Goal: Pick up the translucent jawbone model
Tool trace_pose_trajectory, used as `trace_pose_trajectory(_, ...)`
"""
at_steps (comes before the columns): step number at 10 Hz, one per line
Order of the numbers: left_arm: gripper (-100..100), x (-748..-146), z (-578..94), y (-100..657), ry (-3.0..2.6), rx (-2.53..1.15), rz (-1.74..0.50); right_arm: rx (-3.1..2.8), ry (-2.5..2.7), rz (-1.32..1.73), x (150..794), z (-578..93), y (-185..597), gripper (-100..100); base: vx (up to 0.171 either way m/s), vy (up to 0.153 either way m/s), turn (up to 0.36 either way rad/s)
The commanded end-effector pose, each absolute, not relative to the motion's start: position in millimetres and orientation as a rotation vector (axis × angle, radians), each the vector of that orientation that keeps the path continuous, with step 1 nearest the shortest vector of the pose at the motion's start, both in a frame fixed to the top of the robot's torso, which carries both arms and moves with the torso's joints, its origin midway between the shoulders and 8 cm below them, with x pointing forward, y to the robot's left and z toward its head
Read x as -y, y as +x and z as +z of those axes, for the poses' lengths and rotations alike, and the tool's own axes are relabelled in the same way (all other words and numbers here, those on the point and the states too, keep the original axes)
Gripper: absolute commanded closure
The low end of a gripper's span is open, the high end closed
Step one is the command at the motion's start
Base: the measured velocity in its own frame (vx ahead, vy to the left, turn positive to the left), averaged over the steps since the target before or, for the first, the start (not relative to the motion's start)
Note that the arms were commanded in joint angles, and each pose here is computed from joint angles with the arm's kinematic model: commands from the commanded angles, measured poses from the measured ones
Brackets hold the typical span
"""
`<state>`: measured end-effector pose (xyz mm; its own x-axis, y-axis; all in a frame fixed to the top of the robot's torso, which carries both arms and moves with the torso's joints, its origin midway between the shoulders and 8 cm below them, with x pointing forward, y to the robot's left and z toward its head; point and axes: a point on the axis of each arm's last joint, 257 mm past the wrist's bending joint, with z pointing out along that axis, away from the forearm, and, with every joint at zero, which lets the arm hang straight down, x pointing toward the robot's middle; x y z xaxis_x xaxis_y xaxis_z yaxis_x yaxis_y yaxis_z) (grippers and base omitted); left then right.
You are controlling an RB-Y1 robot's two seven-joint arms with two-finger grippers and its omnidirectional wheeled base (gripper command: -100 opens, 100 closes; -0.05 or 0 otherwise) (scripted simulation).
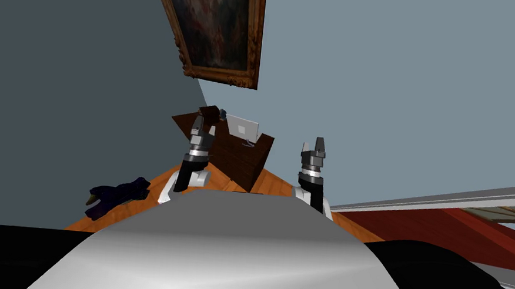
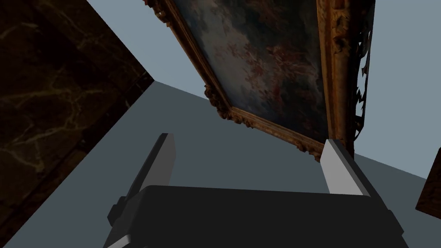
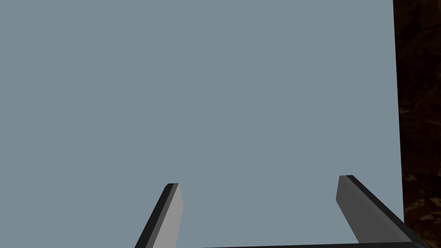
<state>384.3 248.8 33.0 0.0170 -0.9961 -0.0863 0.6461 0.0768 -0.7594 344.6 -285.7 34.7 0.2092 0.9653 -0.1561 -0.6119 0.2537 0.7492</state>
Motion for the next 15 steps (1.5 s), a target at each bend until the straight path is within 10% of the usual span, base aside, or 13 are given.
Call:
trace_pose_trajectory(1, -100, -251.2, 19.6, 405.8, -0.637, -0.785, -1.385, -0.698, 0.616, 1.198, 285.7, 34.7, 344.6, 0, -0.054, 0.034, 0.049)
trace_pose_trajectory(15, -100, -284.5, -41.7, 544.5, -0.903, -0.983, -1.263, -0.698, 0.616, 1.198, 285.7, 34.7, 344.6, 0, -0.032, 0.026, 0.023)
